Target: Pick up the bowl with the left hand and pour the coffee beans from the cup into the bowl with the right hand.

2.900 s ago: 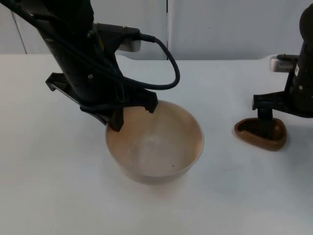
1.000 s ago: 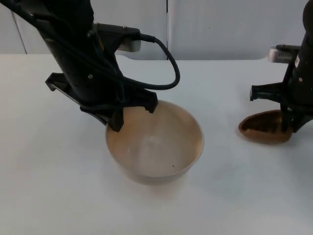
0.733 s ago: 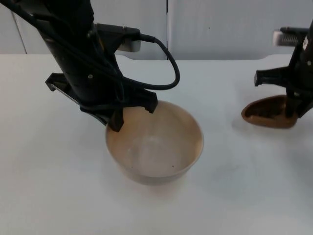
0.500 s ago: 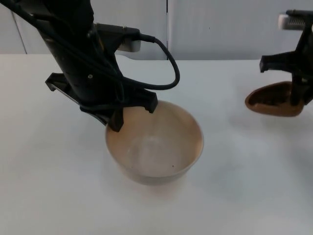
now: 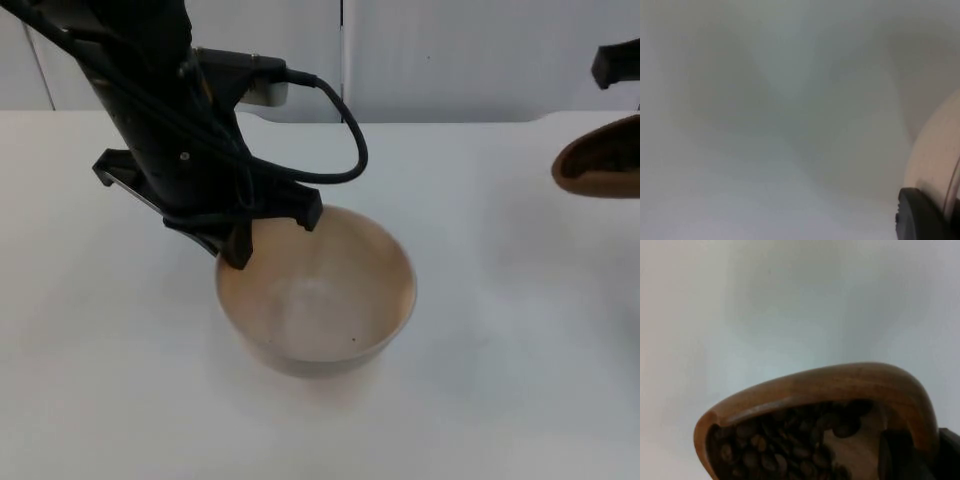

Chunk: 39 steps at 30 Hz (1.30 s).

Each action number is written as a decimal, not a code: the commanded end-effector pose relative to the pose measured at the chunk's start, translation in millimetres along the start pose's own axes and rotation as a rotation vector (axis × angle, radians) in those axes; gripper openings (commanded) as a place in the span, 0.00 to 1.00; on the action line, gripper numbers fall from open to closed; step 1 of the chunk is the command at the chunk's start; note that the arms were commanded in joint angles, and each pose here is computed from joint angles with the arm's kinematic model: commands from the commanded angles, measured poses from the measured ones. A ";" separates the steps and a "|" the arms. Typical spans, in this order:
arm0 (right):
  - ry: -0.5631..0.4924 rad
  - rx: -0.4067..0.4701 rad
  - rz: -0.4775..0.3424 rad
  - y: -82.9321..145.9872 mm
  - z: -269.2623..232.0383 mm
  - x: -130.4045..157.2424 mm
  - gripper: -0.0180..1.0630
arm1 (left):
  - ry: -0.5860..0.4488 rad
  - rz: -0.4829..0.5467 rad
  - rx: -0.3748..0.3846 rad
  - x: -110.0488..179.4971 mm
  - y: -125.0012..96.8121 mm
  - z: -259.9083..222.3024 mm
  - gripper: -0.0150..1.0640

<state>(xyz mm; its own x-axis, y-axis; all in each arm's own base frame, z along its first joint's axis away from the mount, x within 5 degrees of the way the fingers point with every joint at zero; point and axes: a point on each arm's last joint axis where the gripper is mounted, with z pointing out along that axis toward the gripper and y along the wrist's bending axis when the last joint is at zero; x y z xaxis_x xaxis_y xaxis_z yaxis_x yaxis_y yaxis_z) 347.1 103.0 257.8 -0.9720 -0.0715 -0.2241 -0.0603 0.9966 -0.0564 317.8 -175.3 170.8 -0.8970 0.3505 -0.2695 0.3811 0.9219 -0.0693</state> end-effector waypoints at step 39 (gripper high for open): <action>-0.129 0.056 -0.376 129.0 -41.0 8.6 0.02 | 0.002 -0.009 0.006 -0.3 -2.4 -1.0 0.01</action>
<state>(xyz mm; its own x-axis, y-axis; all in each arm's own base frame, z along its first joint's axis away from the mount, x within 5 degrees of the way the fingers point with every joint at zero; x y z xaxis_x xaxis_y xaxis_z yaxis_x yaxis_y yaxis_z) 324.8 228.2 283.3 -0.8643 -0.4216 -0.2744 -0.3873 0.9058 -0.1719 317.4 -175.1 170.7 -0.8982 0.3515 -0.2639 0.3810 0.9220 -0.0689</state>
